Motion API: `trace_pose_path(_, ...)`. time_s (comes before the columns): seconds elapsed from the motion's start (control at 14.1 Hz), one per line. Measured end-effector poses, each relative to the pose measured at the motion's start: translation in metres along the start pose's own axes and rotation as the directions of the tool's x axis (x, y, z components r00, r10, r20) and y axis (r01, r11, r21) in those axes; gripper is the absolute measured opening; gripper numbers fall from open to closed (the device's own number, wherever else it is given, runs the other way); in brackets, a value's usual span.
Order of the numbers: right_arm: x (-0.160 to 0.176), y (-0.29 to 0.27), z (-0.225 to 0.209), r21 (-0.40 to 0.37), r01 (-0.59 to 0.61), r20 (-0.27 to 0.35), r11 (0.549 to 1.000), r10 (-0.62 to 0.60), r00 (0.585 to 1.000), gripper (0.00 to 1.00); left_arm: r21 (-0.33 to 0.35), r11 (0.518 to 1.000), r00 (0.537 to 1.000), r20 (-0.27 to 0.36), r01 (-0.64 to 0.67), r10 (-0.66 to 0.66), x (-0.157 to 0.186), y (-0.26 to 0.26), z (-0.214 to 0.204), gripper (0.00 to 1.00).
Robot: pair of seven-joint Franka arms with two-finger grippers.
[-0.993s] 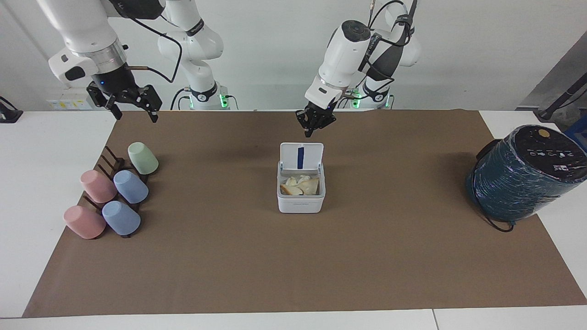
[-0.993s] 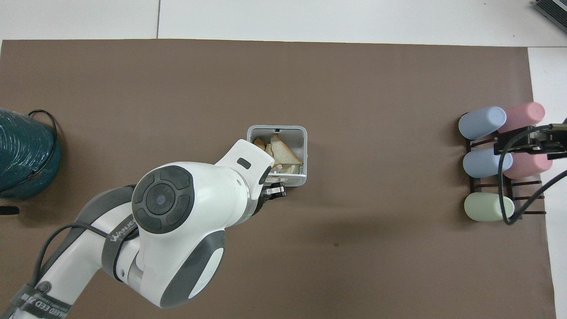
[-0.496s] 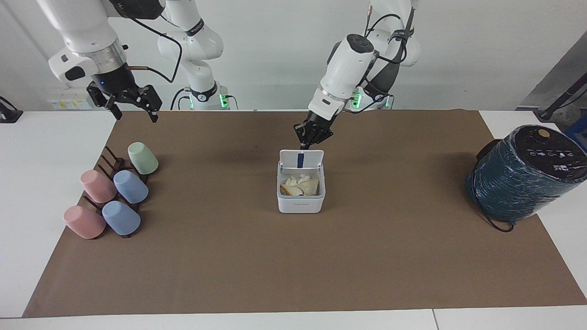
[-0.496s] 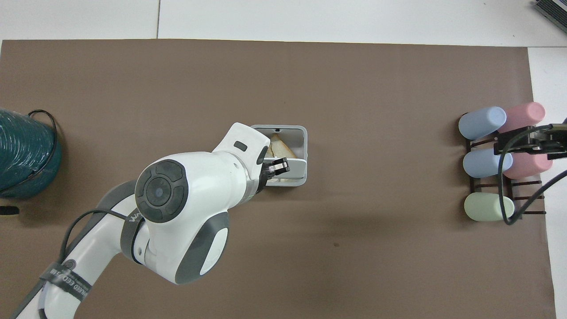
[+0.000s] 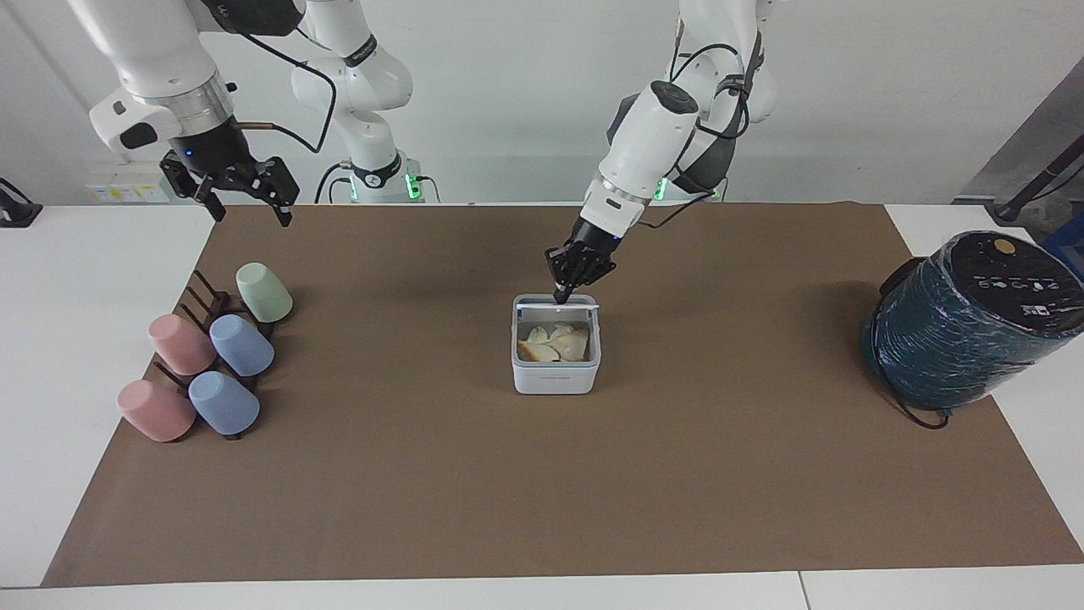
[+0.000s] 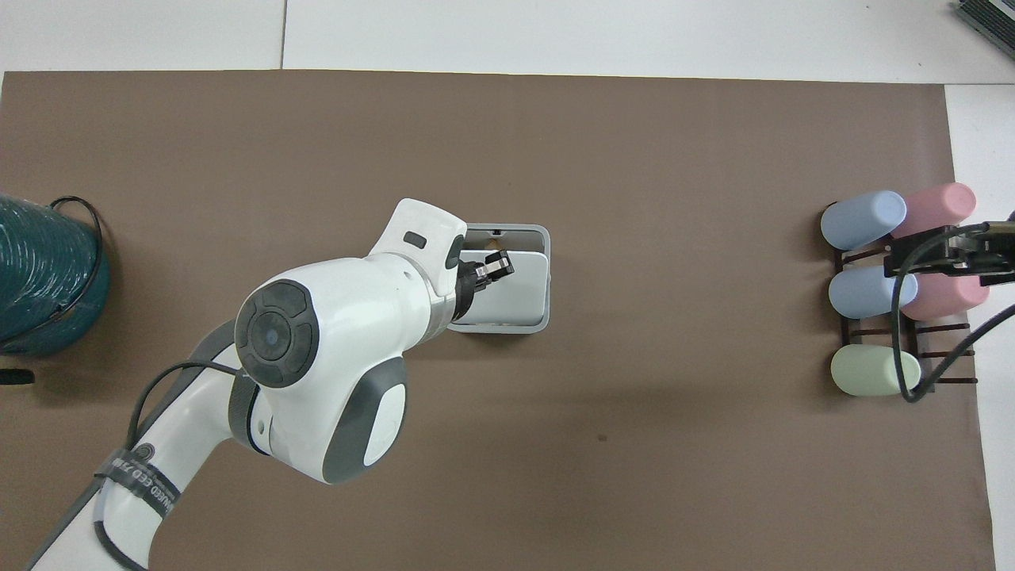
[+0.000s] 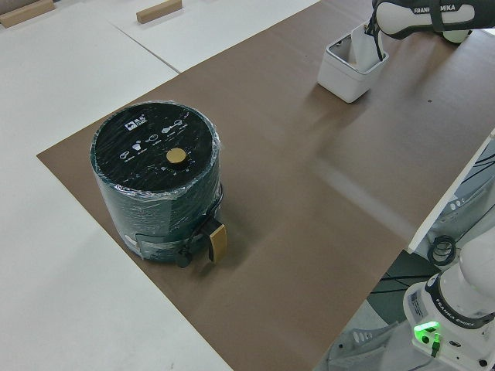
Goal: Close trash can lid
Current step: 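Push the raised lid down over the can with the left gripper, then press the lid flat onto the can with the left gripper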
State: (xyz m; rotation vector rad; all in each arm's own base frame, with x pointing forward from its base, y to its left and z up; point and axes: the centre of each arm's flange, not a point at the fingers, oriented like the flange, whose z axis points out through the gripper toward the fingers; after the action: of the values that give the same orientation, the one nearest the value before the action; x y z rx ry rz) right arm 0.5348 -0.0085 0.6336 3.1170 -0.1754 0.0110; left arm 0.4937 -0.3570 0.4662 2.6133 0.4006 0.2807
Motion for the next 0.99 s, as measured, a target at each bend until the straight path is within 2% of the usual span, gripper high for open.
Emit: trace_pose_path(0.99,0.000,0.000,0.000,0.000,0.000,0.000,1.000,0.000,1.000,1.00,0.018,0.999,1.000,-0.011,0.026,-0.026,0.006,-0.016,0.049,0.01)
